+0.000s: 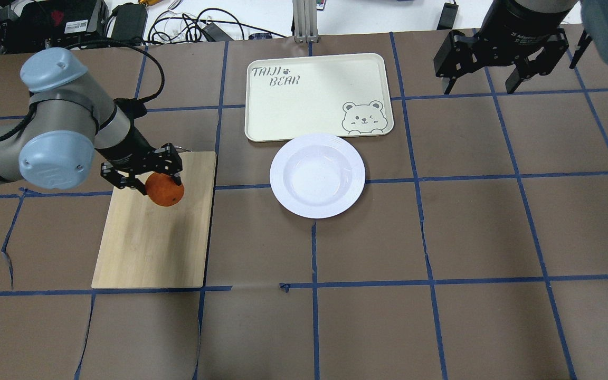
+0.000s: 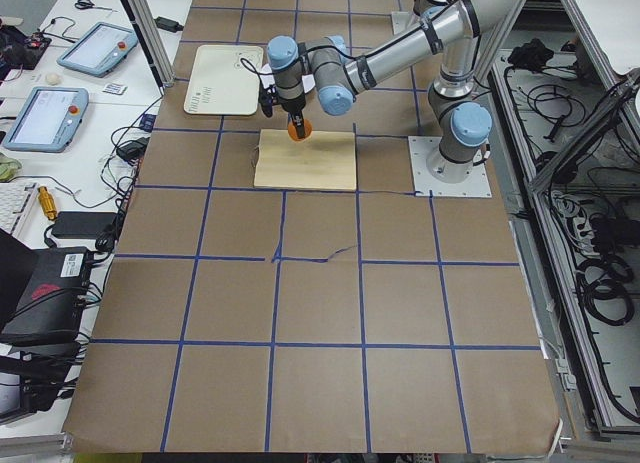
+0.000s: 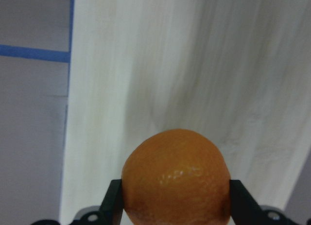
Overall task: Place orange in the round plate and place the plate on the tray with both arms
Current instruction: 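Carry the orange over the white plate and release it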
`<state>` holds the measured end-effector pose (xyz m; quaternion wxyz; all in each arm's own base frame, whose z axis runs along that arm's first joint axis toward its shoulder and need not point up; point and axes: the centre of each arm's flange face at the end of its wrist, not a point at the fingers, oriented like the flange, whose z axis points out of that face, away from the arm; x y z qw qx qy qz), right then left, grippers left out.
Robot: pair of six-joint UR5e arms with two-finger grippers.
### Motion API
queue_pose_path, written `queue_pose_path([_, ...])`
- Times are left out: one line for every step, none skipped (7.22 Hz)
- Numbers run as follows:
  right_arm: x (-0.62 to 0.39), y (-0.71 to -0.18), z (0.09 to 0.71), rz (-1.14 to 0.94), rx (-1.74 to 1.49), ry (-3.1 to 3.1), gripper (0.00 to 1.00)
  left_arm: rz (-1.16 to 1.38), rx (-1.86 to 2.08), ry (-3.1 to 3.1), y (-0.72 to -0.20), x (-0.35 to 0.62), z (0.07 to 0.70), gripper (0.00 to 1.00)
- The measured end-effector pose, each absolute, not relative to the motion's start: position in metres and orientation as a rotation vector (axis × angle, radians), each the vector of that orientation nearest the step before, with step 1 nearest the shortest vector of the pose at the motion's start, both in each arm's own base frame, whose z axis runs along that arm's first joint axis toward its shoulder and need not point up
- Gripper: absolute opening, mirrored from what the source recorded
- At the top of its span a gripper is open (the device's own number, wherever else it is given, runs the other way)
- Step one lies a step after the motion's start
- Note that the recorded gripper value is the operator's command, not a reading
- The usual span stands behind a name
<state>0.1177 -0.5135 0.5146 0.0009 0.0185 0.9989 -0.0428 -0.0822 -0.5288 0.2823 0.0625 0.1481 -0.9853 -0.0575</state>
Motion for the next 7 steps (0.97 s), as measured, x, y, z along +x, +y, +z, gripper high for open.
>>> queue_pose_path([0.117,-0.514,0.514,-0.134,0.057,3.136,1.0,-0.172,0.551,-2.928,-0.529,-0.134,0.291,0.09])
queue_pose_path([0.116,-0.515,0.514,-0.133,0.059,3.136,1.0,-0.168,0.628,-2.888,-0.526,-0.18,0.298,0.09])
queue_pose_path([0.116,-0.515,0.513,-0.13,0.062,3.136,1.0,-0.149,0.681,-2.838,-0.527,-0.219,0.299,0.08])
queue_pose_path([0.115,-0.515,0.513,-0.129,0.064,3.136,1.0,-0.129,0.712,-2.79,-0.53,-0.248,0.29,0.08])
queue_pose_path([0.115,-0.515,0.513,-0.129,0.066,3.137,1.0,-0.105,0.728,-2.754,-0.533,-0.272,0.277,0.08])
queue_pose_path([0.114,-0.516,0.512,-0.127,0.066,3.137,1.0,-0.082,0.729,-2.731,-0.534,-0.295,0.262,0.09])
queue_pose_path([0.114,-0.516,0.512,-0.124,0.067,3.137,1.0,-0.081,0.718,-2.728,-0.533,-0.311,0.246,0.19])
